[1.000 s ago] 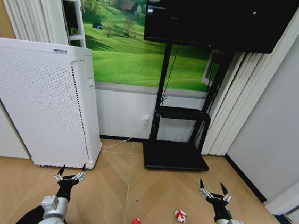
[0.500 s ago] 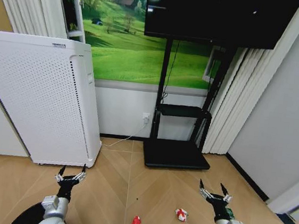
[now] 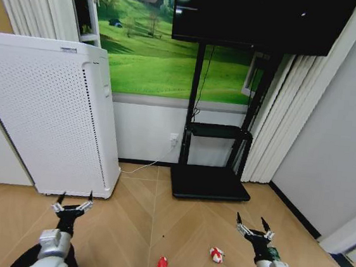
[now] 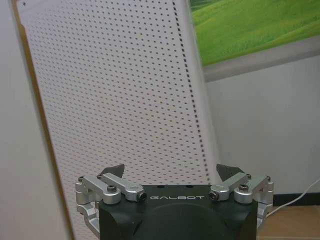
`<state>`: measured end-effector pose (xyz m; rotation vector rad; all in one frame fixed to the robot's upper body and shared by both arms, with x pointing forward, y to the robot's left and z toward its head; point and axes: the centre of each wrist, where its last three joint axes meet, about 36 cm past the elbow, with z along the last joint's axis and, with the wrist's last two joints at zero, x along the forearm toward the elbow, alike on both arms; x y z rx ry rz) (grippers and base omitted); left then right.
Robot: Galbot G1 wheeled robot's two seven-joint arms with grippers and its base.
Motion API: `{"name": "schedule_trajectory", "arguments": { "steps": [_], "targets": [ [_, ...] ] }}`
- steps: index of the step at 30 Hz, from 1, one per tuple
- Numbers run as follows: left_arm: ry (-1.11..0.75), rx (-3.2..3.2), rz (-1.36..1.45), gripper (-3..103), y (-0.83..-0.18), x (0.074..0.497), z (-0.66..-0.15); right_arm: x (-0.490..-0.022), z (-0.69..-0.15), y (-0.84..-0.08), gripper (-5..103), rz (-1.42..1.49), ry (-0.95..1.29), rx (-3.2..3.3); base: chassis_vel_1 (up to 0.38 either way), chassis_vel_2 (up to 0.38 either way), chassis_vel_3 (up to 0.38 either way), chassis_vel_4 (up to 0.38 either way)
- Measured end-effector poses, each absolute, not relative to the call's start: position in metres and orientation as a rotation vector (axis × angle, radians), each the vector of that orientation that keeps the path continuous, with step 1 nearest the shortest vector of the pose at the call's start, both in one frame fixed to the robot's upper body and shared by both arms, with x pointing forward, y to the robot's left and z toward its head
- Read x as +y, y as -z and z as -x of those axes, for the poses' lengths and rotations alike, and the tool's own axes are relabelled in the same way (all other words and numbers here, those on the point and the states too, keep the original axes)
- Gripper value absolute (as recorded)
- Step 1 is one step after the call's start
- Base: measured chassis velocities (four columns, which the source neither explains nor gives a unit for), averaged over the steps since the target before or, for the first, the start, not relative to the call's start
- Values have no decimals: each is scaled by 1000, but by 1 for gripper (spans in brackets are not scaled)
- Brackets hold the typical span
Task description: Pick up the trash bin and place the garbage on the floor into it.
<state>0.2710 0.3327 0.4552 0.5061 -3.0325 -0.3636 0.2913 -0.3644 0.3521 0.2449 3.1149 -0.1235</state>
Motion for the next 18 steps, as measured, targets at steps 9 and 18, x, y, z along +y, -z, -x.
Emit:
{"name": "schedule_trajectory", "arguments": {
  "steps": [9,18],
  "targets": [
    [331,-2926,-448,100,-456,374,-243,-367,-292,-351,100,-226,186,3123,0,0,0,0],
    [288,-2789,-289,100,-429,425,-219,-384,-278,-356,100,-264,288,3122,0,0,0,0]
  ]
}}
